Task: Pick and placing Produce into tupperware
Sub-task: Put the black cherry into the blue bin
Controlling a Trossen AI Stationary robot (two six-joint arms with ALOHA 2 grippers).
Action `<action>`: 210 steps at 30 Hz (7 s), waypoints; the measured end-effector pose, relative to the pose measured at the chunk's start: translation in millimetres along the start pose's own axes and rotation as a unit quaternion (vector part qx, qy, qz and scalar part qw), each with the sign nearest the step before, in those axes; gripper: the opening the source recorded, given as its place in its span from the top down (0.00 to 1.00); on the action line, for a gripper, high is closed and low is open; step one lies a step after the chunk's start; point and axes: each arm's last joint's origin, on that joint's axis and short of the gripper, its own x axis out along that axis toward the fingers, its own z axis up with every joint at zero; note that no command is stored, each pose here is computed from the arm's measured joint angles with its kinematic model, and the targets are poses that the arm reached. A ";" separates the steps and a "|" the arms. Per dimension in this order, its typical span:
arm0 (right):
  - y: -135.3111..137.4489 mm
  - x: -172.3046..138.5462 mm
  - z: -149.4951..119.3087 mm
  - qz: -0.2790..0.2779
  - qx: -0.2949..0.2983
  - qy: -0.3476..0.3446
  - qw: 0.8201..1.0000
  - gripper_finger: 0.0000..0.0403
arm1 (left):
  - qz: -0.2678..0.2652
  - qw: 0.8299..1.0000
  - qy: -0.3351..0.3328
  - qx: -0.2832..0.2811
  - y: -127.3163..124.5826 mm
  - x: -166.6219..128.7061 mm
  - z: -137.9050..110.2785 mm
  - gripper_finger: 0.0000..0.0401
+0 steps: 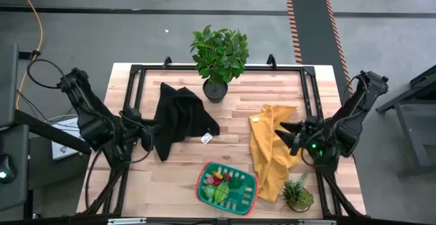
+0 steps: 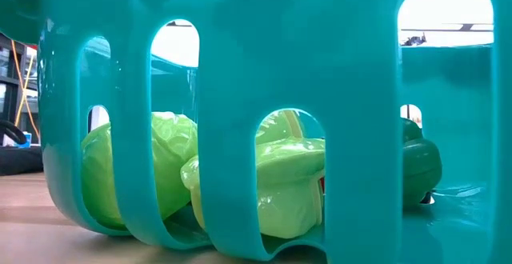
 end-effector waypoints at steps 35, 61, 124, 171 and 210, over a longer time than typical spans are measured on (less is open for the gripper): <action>-18.3 46.1 -27.8 -0.175 -0.034 0.150 0.972 0.33 | -0.045 0.998 0.042 -0.012 26.6 53.9 -98.7 0.68; -15.0 48.7 -33.3 -0.176 -0.003 0.182 0.967 0.33 | -0.097 0.981 0.080 0.150 25.6 146.8 -99.6 0.68; -25.0 65.4 -22.8 -0.230 0.023 0.163 0.959 0.33 | -0.212 0.861 0.057 0.459 47.3 247.4 -52.0 0.48; -27.8 63.9 -22.9 -0.241 0.011 0.175 0.955 0.33 | -0.190 0.895 0.107 0.389 40.7 290.8 -74.7 0.50; -29.2 63.2 -22.6 -0.246 0.004 0.176 0.953 0.33 | -0.207 0.904 0.116 0.356 39.1 289.7 -74.0 0.73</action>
